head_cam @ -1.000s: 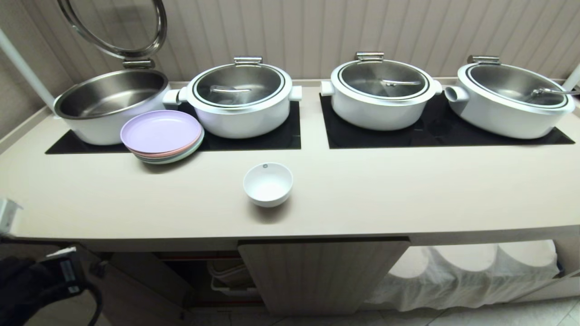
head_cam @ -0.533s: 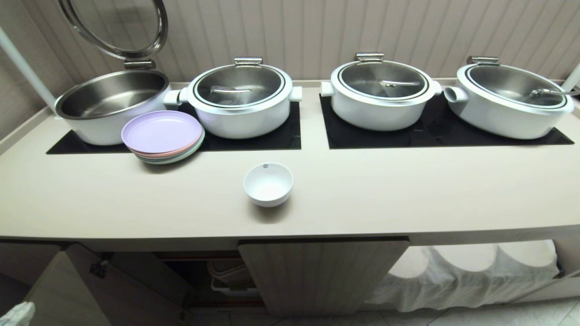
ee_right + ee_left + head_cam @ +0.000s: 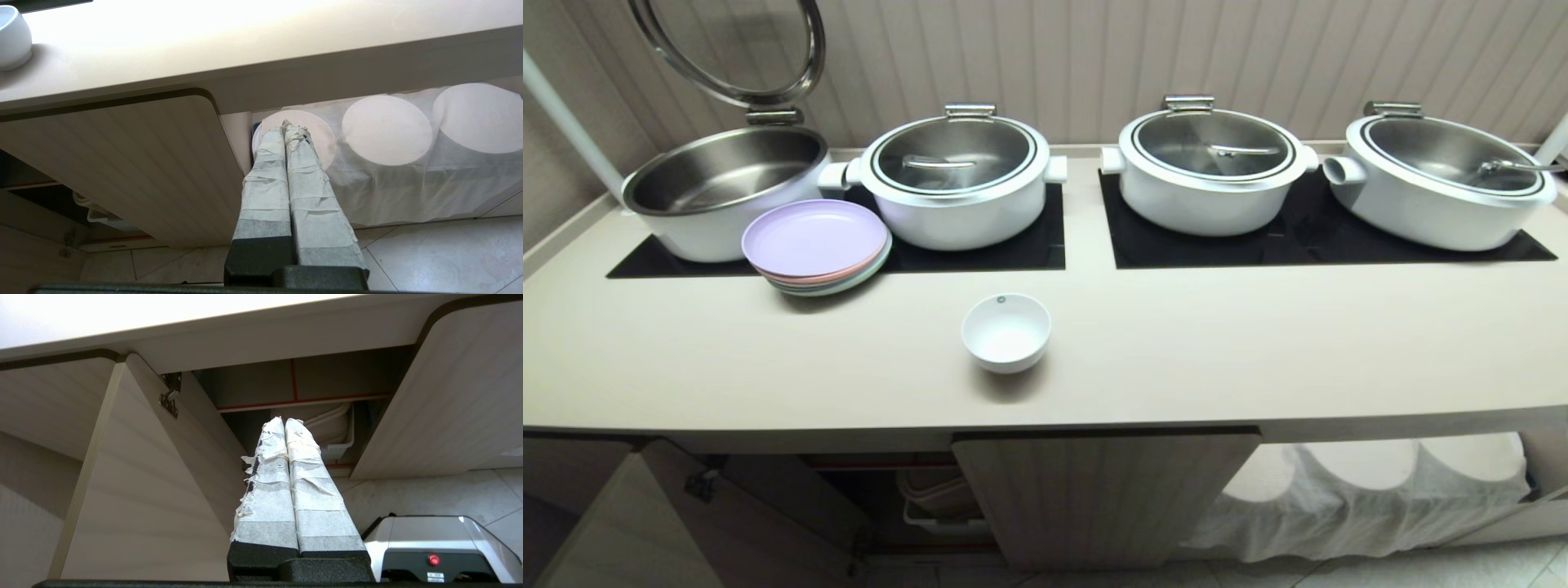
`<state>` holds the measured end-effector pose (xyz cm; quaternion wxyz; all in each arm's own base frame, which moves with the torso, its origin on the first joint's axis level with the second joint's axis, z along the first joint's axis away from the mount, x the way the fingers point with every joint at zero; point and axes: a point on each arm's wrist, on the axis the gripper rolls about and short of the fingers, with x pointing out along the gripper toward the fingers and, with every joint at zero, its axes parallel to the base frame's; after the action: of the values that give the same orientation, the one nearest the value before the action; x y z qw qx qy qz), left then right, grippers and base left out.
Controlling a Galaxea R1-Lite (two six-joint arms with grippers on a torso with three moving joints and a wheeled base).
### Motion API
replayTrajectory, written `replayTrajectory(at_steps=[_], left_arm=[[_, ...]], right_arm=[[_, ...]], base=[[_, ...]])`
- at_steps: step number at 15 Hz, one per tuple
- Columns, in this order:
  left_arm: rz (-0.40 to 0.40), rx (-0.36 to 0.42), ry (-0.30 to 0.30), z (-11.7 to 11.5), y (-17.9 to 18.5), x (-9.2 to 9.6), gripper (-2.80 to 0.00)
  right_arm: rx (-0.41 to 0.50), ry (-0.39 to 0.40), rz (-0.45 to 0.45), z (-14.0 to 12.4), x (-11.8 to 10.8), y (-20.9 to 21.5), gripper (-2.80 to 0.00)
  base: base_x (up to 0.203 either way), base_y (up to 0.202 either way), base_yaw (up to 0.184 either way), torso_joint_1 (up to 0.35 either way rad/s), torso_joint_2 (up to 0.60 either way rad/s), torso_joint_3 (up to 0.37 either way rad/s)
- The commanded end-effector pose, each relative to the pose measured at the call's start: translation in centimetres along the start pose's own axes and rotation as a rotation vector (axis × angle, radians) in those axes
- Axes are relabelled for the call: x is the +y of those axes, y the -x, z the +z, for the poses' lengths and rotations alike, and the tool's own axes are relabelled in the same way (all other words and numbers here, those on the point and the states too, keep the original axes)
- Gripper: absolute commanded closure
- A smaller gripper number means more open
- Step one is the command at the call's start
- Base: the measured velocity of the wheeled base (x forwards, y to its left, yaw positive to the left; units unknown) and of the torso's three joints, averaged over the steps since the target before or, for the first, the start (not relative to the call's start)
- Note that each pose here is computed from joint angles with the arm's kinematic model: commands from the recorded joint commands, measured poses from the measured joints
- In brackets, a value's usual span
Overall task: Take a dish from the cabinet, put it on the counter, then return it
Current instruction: Pick up the bowl from the table
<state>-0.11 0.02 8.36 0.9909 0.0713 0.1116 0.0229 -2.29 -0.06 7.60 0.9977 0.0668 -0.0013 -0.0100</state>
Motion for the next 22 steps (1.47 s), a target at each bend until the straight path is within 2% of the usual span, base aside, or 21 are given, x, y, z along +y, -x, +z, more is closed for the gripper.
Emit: replayTrajectory(at_steps=[1, 4, 5, 14, 16, 22], left_arm=[[-0.04, -0.078, -0.013, -0.2, 0.6, 0.0, 0.0], [-0.074, -0.222, -0.003, -1.0, 1.9, -0.1, 0.0], [-0.079, -0.223, 0.022, -1.2, 2.0, -0.1, 0.0], [-0.081, -0.222, 0.01, -1.2, 2.0, -0.2, 0.0], [-0.082, -0.24, -0.024, -1.1, 2.0, -0.2, 0.0], [-0.082, -0.247, -0.019, -1.1, 2.0, -0.2, 0.0]], right_arm=[[0.0, 0.0, 0.0, 0.0, 0.0, 0.0, 0.0], [0.0, 0.0, 0.0, 0.0, 0.0, 0.0, 0.0], [0.0, 0.0, 0.0, 0.0, 0.0, 0.0, 0.0], [0.0, 0.0, 0.0, 0.0, 0.0, 0.0, 0.0], [0.0, -0.001, 0.0, 0.0, 0.0, 0.0, 0.0], [0.0, 0.0, 0.0, 0.0, 0.0, 0.0, 0.0]], base=[[0.0, 0.0, 0.0, 0.0, 0.0, 0.0], [0.0, 0.0, 0.0, 0.0, 0.0, 0.0], [0.0, 0.0, 0.0, 0.0, 0.0, 0.0], [0.0, 0.0, 0.0, 0.0, 0.0, 0.0], [0.0, 0.0, 0.0, 0.0, 0.0, 0.0], [0.0, 0.0, 0.0, 0.0, 0.0, 0.0]])
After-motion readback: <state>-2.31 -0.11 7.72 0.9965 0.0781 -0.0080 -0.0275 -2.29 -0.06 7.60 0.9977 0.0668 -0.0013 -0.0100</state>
